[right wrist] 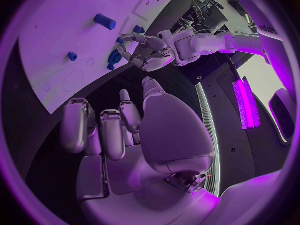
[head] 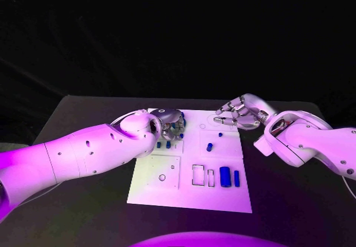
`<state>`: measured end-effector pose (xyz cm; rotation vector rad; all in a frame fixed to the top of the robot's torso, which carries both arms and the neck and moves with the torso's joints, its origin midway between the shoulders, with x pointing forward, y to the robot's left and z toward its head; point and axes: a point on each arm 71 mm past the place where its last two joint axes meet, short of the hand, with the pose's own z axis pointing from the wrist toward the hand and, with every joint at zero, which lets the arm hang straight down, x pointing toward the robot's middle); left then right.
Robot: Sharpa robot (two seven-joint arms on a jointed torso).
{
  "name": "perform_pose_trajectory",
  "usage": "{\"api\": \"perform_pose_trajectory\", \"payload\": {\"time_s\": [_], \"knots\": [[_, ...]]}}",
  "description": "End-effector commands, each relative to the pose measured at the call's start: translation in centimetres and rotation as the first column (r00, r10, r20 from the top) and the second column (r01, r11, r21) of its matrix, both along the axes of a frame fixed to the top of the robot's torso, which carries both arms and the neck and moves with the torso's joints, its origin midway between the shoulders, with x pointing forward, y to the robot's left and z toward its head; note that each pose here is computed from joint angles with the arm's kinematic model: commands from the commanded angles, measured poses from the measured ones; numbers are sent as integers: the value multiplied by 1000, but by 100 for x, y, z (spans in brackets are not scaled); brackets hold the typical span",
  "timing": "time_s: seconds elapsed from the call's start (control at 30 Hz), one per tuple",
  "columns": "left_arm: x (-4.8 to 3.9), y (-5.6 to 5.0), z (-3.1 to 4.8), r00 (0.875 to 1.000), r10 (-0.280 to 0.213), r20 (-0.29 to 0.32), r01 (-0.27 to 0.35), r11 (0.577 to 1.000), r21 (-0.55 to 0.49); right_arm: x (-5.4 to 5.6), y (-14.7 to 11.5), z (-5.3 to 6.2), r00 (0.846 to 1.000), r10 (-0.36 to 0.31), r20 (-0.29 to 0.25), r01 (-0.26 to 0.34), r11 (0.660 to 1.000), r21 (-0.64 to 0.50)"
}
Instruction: Assemble the parts on the task board
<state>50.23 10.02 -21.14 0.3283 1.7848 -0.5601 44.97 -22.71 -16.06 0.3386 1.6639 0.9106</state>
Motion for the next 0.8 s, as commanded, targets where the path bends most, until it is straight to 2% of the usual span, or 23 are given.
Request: {"api": "perform_pose_trajectory", "payload": {"time_s": [0.03,0.8], "knots": [[-13,-33,-7,1000,-14,-16,14,1000,3,-3,16,1,1000,11,7,-11,1000,-2],[-22,-111,-31,998,-33,-46,34,999,5,-6,23,0,1000,15,5,-15,1000,-4]]}}
